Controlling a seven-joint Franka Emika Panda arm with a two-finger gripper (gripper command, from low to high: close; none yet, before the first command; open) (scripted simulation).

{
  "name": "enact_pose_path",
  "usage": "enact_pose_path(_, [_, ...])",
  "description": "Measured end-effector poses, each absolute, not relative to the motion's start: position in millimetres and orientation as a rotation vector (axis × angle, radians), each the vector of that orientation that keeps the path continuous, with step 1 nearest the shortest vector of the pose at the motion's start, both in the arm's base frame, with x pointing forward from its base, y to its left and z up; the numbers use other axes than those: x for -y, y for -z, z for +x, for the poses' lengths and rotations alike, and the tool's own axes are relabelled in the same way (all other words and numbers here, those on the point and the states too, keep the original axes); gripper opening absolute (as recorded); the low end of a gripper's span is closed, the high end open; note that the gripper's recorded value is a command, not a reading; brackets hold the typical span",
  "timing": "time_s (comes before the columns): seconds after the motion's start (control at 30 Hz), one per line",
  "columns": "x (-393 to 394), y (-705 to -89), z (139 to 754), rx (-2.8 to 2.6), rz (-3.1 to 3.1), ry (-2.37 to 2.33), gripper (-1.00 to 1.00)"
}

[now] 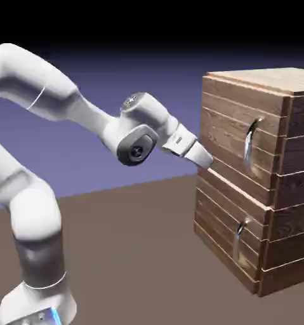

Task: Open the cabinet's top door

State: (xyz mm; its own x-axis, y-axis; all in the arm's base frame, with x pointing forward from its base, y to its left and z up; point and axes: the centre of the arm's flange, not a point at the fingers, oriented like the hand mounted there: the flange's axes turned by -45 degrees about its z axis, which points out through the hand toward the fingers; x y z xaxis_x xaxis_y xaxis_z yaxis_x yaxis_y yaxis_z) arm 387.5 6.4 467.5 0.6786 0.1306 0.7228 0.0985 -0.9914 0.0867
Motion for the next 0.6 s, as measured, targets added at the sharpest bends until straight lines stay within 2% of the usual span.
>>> enact_pose_path(0.3, [-10, -528, 367, -0.894, 2.407, -1.26, 0.0])
enact_pose_path(0.6, [4, -571, 341, -1.339, 1.867, -1.177, 0.0])
